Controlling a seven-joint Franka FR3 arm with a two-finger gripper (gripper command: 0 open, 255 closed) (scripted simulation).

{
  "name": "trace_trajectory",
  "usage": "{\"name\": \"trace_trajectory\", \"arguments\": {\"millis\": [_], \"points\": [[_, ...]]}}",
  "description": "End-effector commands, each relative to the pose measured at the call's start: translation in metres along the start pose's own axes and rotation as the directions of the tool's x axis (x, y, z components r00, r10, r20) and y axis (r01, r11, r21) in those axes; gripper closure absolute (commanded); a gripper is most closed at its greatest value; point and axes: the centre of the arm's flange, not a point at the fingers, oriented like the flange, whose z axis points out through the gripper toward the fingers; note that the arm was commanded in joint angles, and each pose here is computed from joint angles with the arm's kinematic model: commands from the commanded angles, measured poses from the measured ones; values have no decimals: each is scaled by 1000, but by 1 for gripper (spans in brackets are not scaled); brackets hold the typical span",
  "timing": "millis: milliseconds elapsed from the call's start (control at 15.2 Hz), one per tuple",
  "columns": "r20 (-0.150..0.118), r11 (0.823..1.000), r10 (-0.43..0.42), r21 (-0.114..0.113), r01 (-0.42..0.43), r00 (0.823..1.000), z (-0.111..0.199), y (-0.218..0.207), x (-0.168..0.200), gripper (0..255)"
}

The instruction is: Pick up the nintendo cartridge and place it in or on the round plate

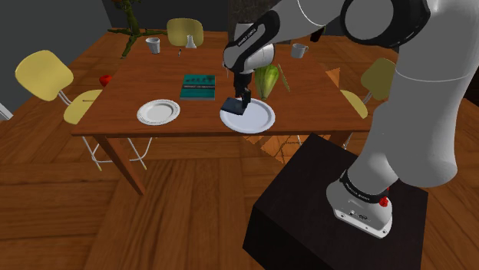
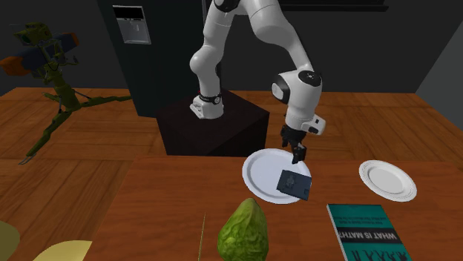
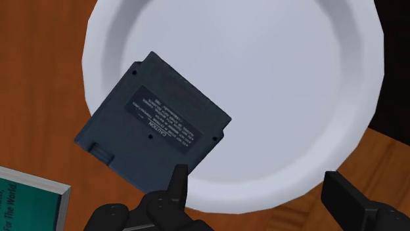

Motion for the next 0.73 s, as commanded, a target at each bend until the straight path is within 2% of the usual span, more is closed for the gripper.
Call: {"name": "trace_trajectory", "arguments": {"millis": [0,132,660], "points": [[0,1000,0,0,0,1000,-22,0,-1,0],[0,1000,0,0,0,1000,-45,0,-1,0],[0,1000,0,0,0,1000,-45,0,-1,0]]}}
